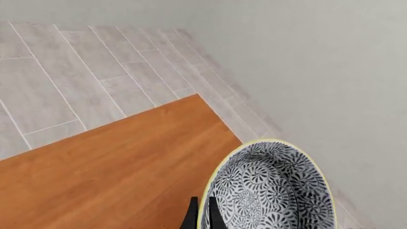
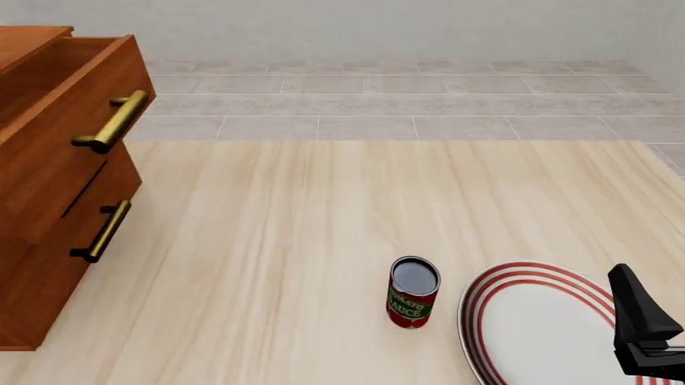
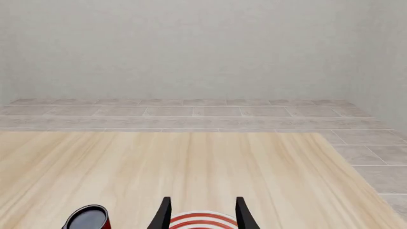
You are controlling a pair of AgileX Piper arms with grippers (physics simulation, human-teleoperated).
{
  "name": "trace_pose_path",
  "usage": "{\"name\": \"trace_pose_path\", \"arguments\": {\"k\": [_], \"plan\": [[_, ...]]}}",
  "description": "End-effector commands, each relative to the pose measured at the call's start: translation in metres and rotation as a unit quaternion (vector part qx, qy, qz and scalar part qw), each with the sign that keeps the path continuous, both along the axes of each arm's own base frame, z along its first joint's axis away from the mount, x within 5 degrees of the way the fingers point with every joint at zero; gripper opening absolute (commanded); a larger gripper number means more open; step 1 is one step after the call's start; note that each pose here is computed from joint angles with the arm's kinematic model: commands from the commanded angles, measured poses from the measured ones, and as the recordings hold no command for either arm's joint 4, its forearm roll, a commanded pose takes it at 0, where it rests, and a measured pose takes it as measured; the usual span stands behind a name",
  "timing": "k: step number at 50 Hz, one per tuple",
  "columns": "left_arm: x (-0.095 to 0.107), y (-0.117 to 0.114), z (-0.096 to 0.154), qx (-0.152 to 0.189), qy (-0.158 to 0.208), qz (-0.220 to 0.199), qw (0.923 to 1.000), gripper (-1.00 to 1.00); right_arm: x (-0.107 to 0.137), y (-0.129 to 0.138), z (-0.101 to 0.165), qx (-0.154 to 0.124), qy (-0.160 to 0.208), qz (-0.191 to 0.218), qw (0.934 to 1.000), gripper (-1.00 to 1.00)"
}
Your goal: Put the bowl on top of the cabinet.
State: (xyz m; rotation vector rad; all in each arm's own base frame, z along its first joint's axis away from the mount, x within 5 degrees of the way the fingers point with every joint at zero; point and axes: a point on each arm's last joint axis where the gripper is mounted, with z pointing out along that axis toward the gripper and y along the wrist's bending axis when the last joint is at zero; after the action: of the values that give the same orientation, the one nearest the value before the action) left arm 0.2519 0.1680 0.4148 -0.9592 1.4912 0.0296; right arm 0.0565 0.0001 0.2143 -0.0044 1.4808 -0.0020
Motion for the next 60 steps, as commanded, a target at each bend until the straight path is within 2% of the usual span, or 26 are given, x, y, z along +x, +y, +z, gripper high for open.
{"name": "trace_pose_path", "arguments": {"k": [1, 18, 29, 31, 33, 34, 39, 49, 60], "plan": [[0.005, 0.005, -0.004, -0.008, -0.003, 0.003, 1.0000, -1.00, 0.000, 0.000, 0.000, 0.000, 0.000, 0.000, 1.0000, 1.00], [0.009, 0.019, -0.012, -0.011, 0.011, 0.015, 0.9998, -1.00, 0.000, 0.000, 0.000, 0.000, 0.000, 0.000, 1.0000, 1.00], [0.012, 0.019, -0.016, -0.011, 0.011, 0.013, 0.9998, -1.00, 0.000, 0.000, 0.000, 0.000, 0.000, 0.000, 1.0000, 1.00], [0.019, 0.003, -0.021, -0.031, -0.015, -0.007, 0.9994, -1.00, 0.000, 0.000, 0.000, 0.000, 0.000, 0.000, 1.0000, 1.00], [0.018, 0.004, -0.025, -0.043, -0.019, -0.003, 0.9989, -1.00, 0.000, 0.000, 0.000, 0.000, 0.000, 0.000, 1.0000, 1.00], [0.018, -0.004, -0.022, -0.041, -0.025, -0.012, 0.9988, 1.00, 0.000, 0.000, 0.000, 0.000, 0.000, 0.000, 1.0000, 1.00], [0.014, -0.005, -0.016, -0.032, -0.021, -0.013, 0.9992, 1.00, 0.000, 0.000, 0.000, 0.000, 0.000, 0.000, 1.0000, 1.00], [0.006, -0.016, -0.004, -0.028, -0.035, -0.022, 0.9988, 1.00, 0.000, 0.000, 0.000, 0.000, 0.000, 0.000, 1.0000, 1.00], [-0.012, -0.039, 0.013, -0.017, -0.057, -0.042, 0.9974, 1.00, 0.000, 0.000, 0.000, 0.000, 0.000, 0.000, 1.0000, 1.00]]}}
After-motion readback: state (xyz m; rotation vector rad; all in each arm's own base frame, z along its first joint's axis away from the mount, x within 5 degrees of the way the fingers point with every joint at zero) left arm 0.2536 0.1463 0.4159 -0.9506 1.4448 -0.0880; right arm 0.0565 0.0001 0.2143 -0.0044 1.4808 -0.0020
